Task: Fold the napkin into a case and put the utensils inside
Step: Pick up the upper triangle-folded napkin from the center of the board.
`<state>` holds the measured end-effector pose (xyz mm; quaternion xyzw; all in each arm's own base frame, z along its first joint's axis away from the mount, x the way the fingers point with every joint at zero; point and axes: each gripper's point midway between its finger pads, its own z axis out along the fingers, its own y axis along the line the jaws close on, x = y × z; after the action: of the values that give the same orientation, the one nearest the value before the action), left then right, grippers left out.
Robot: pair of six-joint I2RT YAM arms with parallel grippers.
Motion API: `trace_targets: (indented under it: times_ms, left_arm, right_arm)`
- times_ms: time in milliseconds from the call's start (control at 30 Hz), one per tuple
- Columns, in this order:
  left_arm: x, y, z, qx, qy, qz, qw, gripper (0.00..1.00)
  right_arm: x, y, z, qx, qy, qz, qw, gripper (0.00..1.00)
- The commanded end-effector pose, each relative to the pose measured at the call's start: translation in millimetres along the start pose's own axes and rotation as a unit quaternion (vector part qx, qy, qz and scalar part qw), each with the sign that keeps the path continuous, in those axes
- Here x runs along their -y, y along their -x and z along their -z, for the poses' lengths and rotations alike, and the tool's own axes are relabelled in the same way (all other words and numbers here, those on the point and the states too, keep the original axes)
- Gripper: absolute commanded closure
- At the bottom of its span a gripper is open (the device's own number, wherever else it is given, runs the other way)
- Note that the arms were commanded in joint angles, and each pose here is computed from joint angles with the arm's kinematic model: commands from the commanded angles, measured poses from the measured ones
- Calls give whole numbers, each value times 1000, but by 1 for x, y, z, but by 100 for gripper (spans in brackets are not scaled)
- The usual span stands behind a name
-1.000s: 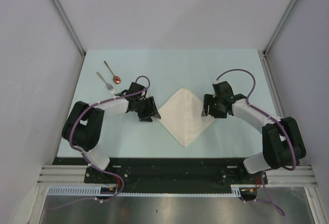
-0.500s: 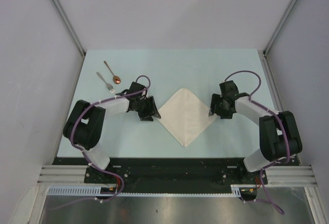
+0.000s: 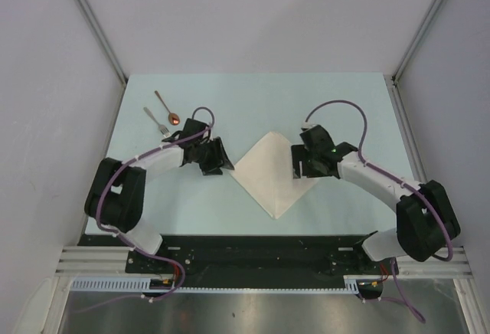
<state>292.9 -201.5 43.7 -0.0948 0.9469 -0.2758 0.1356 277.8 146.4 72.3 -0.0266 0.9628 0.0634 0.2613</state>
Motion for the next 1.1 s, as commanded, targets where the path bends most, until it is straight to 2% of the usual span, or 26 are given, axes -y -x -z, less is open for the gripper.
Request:
trace_targets:
  times_ms: [0, 133, 167, 233, 367, 433, 500, 633, 833, 967, 1067]
  left_arm:
    - [8, 28, 40, 78, -13, -1, 997, 45]
    - [1, 37, 62, 108, -11, 19, 994, 45]
    - [-3, 41, 67, 119, -3, 26, 993, 45]
    - [-14, 49, 81, 140, 7, 54, 989, 45]
    - [-17, 44, 85, 117, -10, 59, 991, 47]
    - [-13, 37, 79, 102, -31, 53, 993, 47]
    - [-5, 32, 73, 85, -53, 50, 994, 47]
    - [1, 14, 43, 37, -12, 27, 999, 46]
    - [8, 8, 10, 23, 20, 37, 999, 46]
    - [1, 7, -9, 9, 36, 35, 999, 47]
    - [-4, 9, -12, 20, 40, 26, 999, 47]
  right_arm:
    - [-53, 15, 30, 38, 27, 74, 996, 22]
    - [-116, 13, 41, 55, 79, 140, 985, 23]
    - [-127, 6, 31, 43, 78, 156, 984, 24]
    - [-160, 1, 34, 41, 99, 189, 976, 30]
    - [-189, -25, 7, -2, 81, 254, 964, 48]
    - [-202, -28, 9, -5, 79, 274, 958, 49]
    - [-199, -32, 7, -11, 59, 279, 958, 47]
    - [-191, -40, 18, -5, 61, 267, 962, 44]
    - [-176, -44, 44, 8, 92, 239, 967, 40]
    - [-183, -49, 38, 13, 132, 217, 967, 39]
    - [-190, -45, 31, 15, 142, 204, 969, 40]
